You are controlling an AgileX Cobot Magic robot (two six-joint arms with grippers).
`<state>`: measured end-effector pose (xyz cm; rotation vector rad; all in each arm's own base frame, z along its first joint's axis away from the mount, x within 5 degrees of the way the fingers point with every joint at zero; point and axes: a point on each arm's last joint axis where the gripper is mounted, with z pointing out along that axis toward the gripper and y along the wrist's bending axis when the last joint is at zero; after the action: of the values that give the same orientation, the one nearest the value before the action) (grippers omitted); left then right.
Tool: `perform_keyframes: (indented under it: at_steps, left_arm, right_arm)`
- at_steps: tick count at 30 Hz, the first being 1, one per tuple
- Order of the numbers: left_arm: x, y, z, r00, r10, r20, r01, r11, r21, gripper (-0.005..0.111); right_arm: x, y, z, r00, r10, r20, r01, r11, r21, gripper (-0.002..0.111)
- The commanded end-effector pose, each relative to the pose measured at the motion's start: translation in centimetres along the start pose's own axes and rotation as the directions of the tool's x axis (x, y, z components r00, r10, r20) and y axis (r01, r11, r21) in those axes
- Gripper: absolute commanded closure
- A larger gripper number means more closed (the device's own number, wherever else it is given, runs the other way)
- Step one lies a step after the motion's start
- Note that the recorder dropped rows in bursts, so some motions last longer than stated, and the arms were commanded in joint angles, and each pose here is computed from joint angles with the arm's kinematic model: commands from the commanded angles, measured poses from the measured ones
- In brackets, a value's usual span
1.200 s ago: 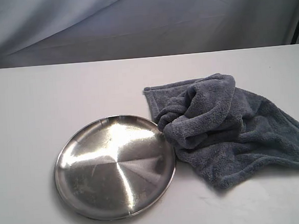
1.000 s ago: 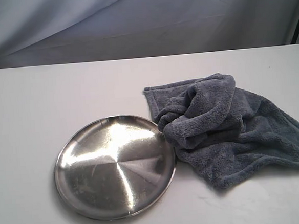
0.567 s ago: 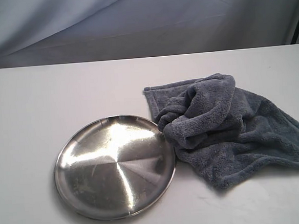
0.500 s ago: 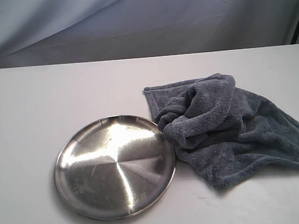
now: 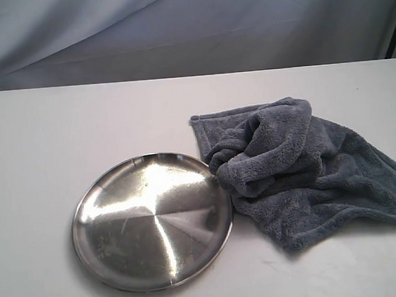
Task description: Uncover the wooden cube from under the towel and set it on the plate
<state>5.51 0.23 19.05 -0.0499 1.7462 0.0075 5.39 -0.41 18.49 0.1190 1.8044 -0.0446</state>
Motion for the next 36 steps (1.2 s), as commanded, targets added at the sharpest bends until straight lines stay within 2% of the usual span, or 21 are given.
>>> perform_keyframes:
  at_steps: [1, 28, 31, 36]
  left_arm:
    - [0.1, 0.0, 0.0, 1.0, -0.011, 0.001, 0.011, 1.0, 0.001, 0.107]
    - [0.0, 0.0, 0.0, 1.0, 0.002, 0.008, -0.002, 1.0, -0.001, 0.107]
    - [-0.4, -0.2, 0.0, 0.994, -0.096, 0.056, 0.095, 0.995, 0.027, 0.107]
    - [-1.9, -0.2, -0.2, 0.969, -0.128, 0.212, 0.12, 0.992, 0.046, 0.107]
  right_arm:
    - [0.1, 0.0, 0.0, 1.0, -0.001, 0.0, 0.001, 1.0, -0.003, 0.108]
    - [0.1, 0.0, 0.0, 1.0, -0.001, 0.0, 0.001, 1.0, -0.003, 0.108]
    - [0.1, 0.0, 0.0, 1.0, -0.001, 0.0, 0.001, 1.0, -0.003, 0.108]
    - [0.1, 0.0, 0.0, 1.0, -0.001, 0.0, 0.001, 1.0, -0.003, 0.108]
